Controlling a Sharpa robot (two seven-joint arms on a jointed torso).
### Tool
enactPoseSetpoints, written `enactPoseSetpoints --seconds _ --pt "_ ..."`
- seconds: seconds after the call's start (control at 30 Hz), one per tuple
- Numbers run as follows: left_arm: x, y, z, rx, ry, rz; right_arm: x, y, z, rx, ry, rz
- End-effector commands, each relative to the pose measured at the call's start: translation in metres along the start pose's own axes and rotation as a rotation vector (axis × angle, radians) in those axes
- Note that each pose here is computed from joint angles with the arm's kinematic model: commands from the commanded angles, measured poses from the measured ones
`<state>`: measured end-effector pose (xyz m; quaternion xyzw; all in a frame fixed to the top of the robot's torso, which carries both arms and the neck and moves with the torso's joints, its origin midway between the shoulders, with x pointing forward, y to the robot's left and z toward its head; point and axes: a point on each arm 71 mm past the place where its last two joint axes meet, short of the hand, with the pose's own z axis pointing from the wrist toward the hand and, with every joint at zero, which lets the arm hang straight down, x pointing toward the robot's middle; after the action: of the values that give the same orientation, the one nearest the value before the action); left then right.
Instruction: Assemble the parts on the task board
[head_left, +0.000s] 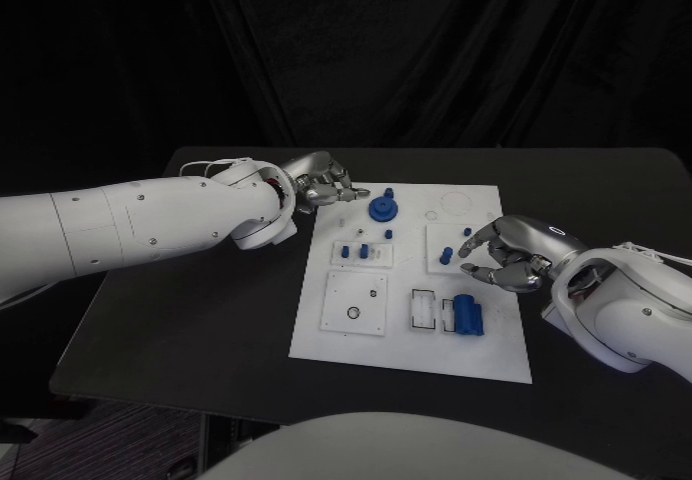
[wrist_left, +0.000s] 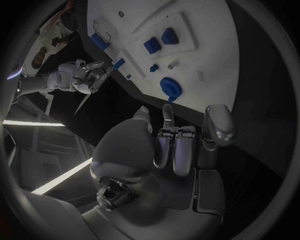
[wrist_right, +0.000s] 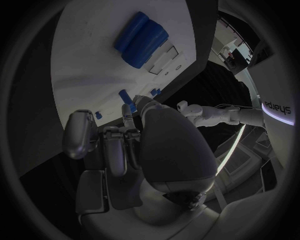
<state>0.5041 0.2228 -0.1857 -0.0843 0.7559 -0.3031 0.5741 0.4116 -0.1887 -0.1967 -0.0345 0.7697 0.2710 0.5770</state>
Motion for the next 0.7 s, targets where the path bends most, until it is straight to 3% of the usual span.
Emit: enactPoseSetpoints --seconds 0.03,0.27,0.43,0.6,0.7 --pt "-0.005 -0.0194 0.0004 0.298 -0.063 0.03 -0.003 0.001 -0.001 -0.022 -0.042 0.014" --pt "0.0017 -0.0248 0.0074 0.419 0.046 0.073 -0.004 0.0 -0.003 -0.026 -0.052 0.017" --pt "0.006 -0.0279 0.0153 0.511 0.067 0.23 -0.005 0.0 -0.003 -0.034 -0.064 0.02" --pt "0.0217 -0.0261 0.0178 0.563 0.084 0.384 -0.007 0.002 -0.005 -0.055 -0.089 0.027" --pt "0.0283 -0.0266 0.019 0.566 0.104 0.414 -0.008 0.001 -0.006 -0.06 -0.101 0.031"
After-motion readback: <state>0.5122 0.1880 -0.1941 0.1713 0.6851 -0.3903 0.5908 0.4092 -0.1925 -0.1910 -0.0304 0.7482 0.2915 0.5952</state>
